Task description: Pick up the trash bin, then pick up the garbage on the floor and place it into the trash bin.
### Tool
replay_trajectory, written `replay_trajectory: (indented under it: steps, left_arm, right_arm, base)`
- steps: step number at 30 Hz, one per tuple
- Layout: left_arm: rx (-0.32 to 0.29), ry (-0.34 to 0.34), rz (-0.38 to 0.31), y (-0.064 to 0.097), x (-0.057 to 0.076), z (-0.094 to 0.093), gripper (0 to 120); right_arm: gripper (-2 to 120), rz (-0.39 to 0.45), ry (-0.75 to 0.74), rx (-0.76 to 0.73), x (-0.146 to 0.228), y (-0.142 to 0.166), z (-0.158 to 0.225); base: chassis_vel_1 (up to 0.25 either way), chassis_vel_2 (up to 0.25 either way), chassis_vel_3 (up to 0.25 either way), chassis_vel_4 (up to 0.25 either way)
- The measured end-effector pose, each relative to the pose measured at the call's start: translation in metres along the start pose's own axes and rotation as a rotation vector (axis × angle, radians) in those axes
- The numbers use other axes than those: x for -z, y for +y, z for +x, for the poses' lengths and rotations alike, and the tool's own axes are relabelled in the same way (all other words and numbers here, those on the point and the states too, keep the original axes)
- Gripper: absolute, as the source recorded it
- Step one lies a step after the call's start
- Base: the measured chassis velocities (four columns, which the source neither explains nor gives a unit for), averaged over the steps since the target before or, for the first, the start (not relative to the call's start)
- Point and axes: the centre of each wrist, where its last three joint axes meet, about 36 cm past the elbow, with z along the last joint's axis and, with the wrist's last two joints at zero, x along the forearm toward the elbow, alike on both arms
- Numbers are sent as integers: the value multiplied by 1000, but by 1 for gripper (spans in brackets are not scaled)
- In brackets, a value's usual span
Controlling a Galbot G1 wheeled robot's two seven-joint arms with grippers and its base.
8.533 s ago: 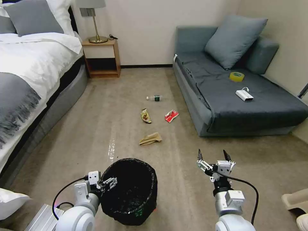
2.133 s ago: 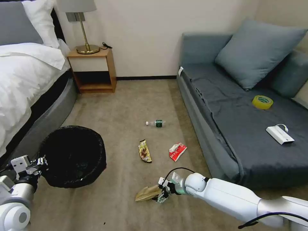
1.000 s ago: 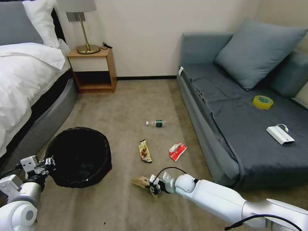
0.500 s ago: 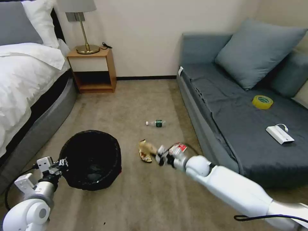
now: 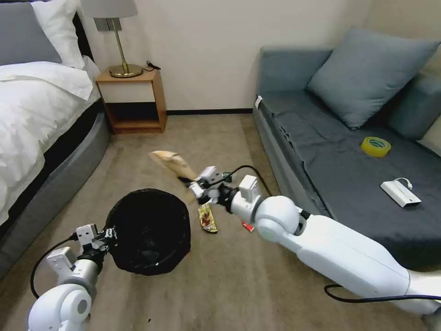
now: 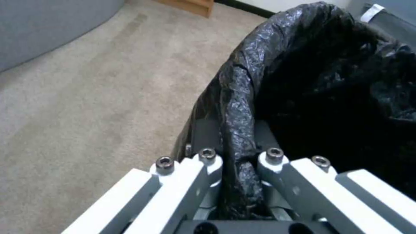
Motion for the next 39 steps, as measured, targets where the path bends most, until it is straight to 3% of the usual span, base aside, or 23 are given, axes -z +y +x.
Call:
replay_trajectory:
  steps: [3, 8, 19, 31, 39]
  left_arm:
    - [-1, -1, 4, -1, 1, 2, 4]
    - [-5, -8, 11, 0, 5, 6, 4]
    - [-24, -11, 28, 0, 7, 10, 4]
    - [-29, -15, 43, 3, 9, 12, 4]
    - [-24, -18, 47, 6, 10, 12, 4]
  right_arm:
    - [0, -17, 34, 58, -18, 27, -14]
    - [0, -10, 85, 88, -44, 44, -32]
    - [0, 2, 137, 75, -75, 58, -55]
    - [40, 18, 174, 49, -81, 64, -69]
    - [68, 44, 175, -11, -77, 49, -53]
  base:
    - [0, 0, 0, 0]
    - [0, 0, 0, 0]
    - [0, 0, 0, 0]
    - [0, 0, 0, 0]
    - [0, 0, 0, 0]
